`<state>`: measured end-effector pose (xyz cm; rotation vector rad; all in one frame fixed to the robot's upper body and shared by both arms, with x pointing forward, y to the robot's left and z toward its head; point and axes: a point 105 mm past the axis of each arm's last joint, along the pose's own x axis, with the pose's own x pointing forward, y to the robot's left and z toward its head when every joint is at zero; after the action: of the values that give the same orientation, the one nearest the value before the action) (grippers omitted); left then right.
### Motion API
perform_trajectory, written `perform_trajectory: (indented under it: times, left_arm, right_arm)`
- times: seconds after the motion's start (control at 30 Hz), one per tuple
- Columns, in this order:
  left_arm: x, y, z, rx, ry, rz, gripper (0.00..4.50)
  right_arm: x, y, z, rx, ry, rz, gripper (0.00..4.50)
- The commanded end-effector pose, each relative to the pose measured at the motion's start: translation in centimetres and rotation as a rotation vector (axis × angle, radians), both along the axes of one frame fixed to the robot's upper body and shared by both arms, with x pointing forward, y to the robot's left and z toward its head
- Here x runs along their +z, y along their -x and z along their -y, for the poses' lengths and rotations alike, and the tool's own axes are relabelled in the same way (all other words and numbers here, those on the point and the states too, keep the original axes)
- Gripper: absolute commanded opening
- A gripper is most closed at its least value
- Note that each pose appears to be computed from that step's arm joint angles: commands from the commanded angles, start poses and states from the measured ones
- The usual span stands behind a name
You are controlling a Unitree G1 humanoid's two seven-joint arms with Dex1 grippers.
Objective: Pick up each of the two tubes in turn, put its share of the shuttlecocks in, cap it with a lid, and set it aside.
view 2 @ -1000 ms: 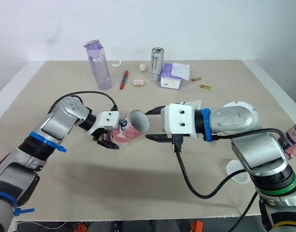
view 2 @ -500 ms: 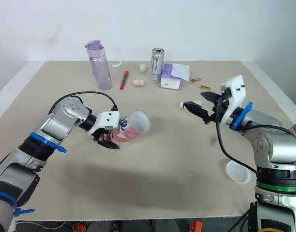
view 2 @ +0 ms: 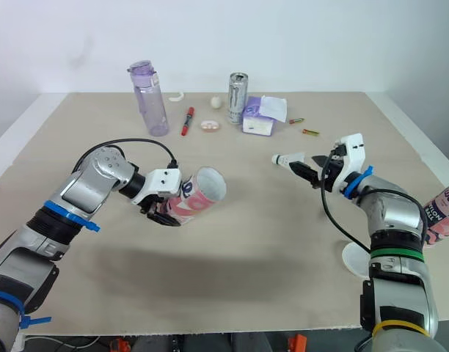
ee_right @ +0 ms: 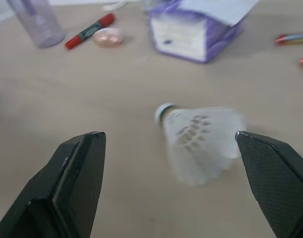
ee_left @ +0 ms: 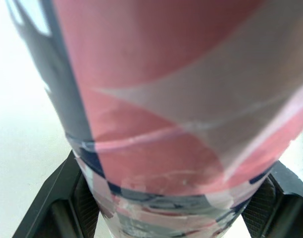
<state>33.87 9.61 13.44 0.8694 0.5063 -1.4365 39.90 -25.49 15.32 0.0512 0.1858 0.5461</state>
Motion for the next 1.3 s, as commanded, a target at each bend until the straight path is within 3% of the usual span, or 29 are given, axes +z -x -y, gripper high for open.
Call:
perform_trajectory:
  times: [0.03, 0.7, 0.8, 0.83, 0.87, 1.07, 1.3]
  left_arm:
    - [-0.6, 0.0, -0.8, 0.032, -0.035, -0.007, 3.16]
    - [-0.8, 0.1, -1.1, 0.058, -0.029, -0.006, 3.16]
    - [-0.8, 0.1, -1.2, 0.064, -0.026, -0.005, 3.16]
    - [-0.8, 0.2, -1.2, 0.067, -0.025, -0.004, 3.16]
    - [-0.8, 0.2, -1.2, 0.069, -0.024, -0.004, 3.16]
    - [-0.8, 0.3, -1.4, 0.079, -0.025, -0.002, 3.16]
    - [-0.8, 0.3, -1.3, 0.077, -0.025, -0.002, 3.16]
  right_arm:
    - [1.5, -0.5, -0.3, 0.019, -0.002, 0.052, 4.48]
    - [0.3, -3.5, -3.0, 0.02, -0.03, -0.015, 4.48]
    - [0.2, -3.8, -3.1, 0.009, -0.03, -0.018, 3.77]
    - [0.2, -3.8, -3.1, 0.004, -0.032, -0.019, 3.13]
    - [0.2, -3.9, -3.0, 0.0, -0.033, -0.02, 2.87]
    - [-0.2, -3.9, -3.1, -0.002, -0.019, -0.032, 0.09]
    - [0.0, -3.8, -2.9, 0.02, 0.057, 0.012, 0.09]
